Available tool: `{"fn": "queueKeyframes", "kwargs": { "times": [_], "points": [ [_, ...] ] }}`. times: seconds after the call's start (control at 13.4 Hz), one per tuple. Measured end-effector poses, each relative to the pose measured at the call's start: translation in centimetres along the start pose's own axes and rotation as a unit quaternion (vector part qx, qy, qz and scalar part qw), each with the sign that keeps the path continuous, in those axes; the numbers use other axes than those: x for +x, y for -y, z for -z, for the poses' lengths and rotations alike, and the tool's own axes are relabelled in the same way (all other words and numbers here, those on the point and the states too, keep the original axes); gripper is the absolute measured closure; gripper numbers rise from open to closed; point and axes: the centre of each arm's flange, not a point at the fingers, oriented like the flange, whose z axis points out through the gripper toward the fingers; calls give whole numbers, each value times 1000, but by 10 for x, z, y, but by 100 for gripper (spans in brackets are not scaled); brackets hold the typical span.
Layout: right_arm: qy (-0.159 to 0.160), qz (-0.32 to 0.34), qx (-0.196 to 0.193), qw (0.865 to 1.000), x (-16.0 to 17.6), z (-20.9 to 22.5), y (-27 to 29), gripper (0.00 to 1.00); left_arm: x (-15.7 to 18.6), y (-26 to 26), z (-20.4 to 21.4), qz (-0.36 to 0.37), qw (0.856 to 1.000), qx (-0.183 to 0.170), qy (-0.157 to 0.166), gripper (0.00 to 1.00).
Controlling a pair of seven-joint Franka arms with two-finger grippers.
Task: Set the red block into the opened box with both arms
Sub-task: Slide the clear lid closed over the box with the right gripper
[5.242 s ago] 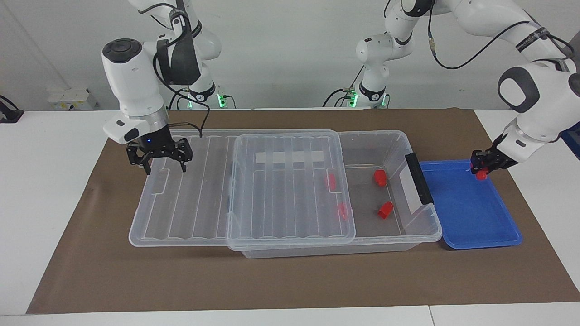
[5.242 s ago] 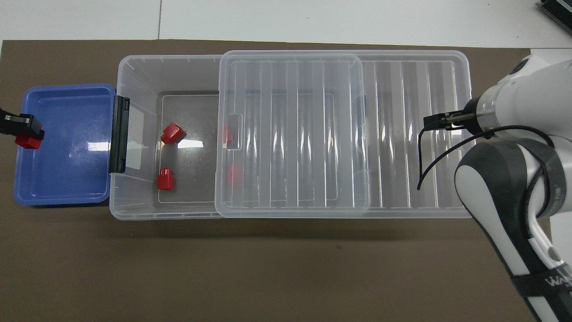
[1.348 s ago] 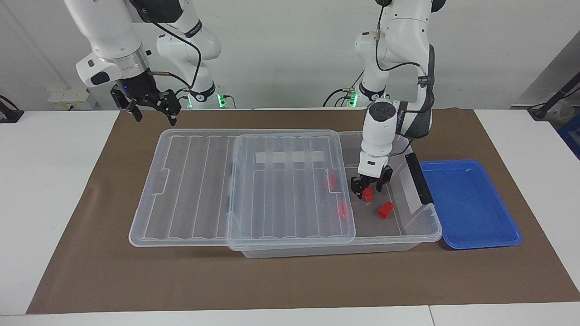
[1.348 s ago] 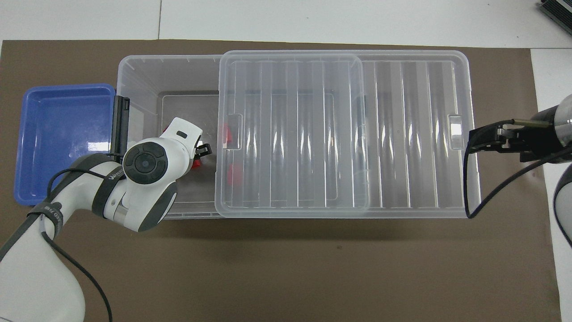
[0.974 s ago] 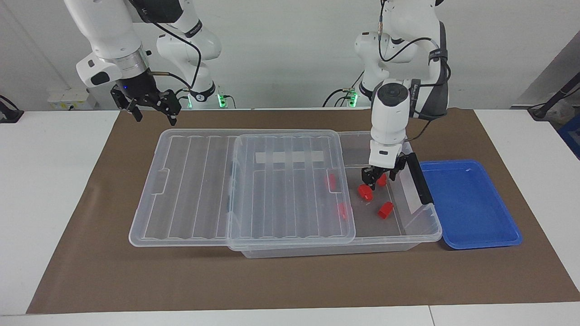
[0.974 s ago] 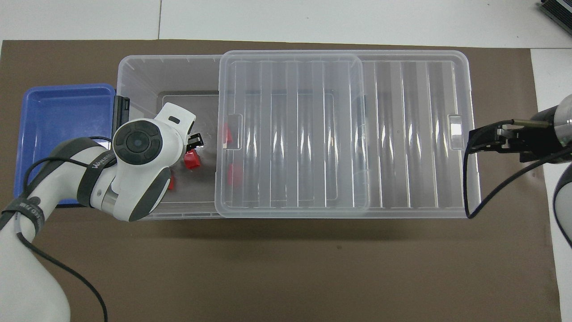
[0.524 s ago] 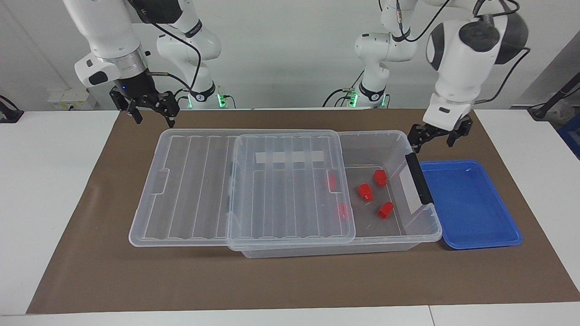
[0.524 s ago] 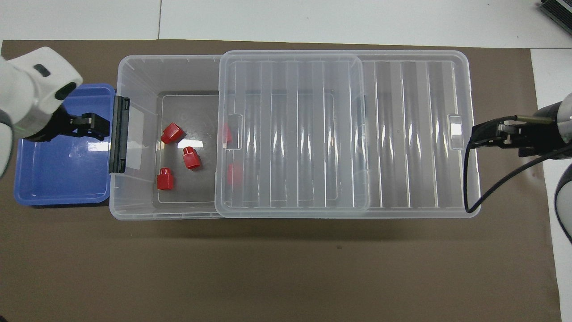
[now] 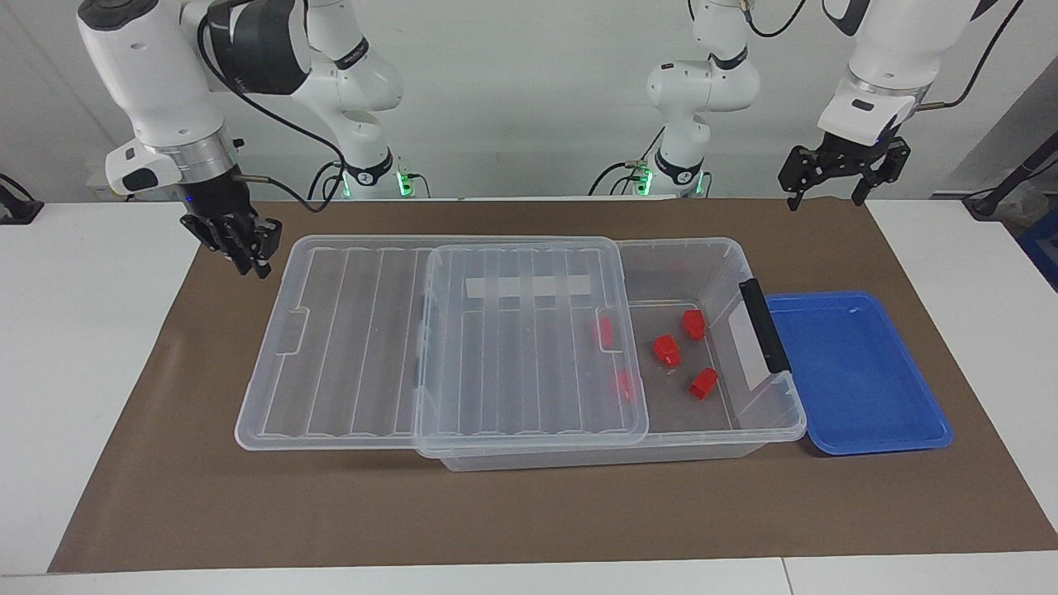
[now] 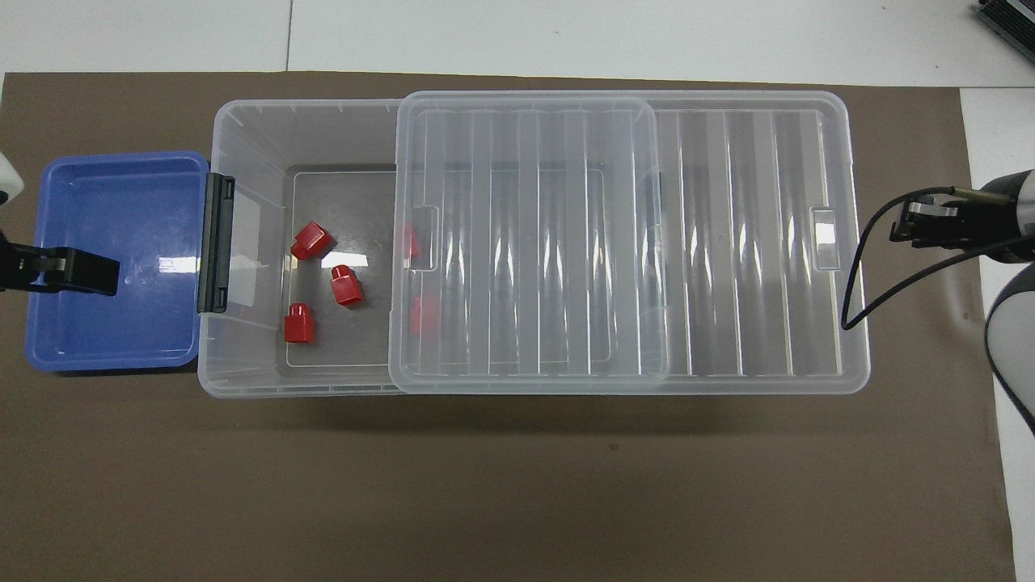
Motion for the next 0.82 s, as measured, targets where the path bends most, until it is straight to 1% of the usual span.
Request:
{"fn": "queueKeyframes", "kwargs": {
  "times": [0.07, 0.15, 0.37, 0.45, 0.67, 0.82],
  "points": [
    [-3, -6, 0, 1000, 3, -9, -8, 96, 0, 0, -3, -1, 1000, 0, 3, 0],
    [-5, -11, -1, 1000, 6, -18, -16, 99, -1, 0, -6, -6, 1000, 0, 8, 0],
    [-6, 1, -2, 1000, 20, -51, -31, 99, -9, 3, -12, -71, 996, -3, 44, 0],
    [-8, 2, -1, 1000, 25, -64, -30, 99, -12, 6, -12, -82, 995, -4, 52, 0],
    [-9, 6, 2, 1000, 33, -94, -24, 99, -13, -1, -9, -96, 994, -4, 51, 0],
    [-5, 16, 4, 1000, 32, -103, -12, 99, -11, -4, -8, -99, 994, -3, 44, 0]
  ]
}}
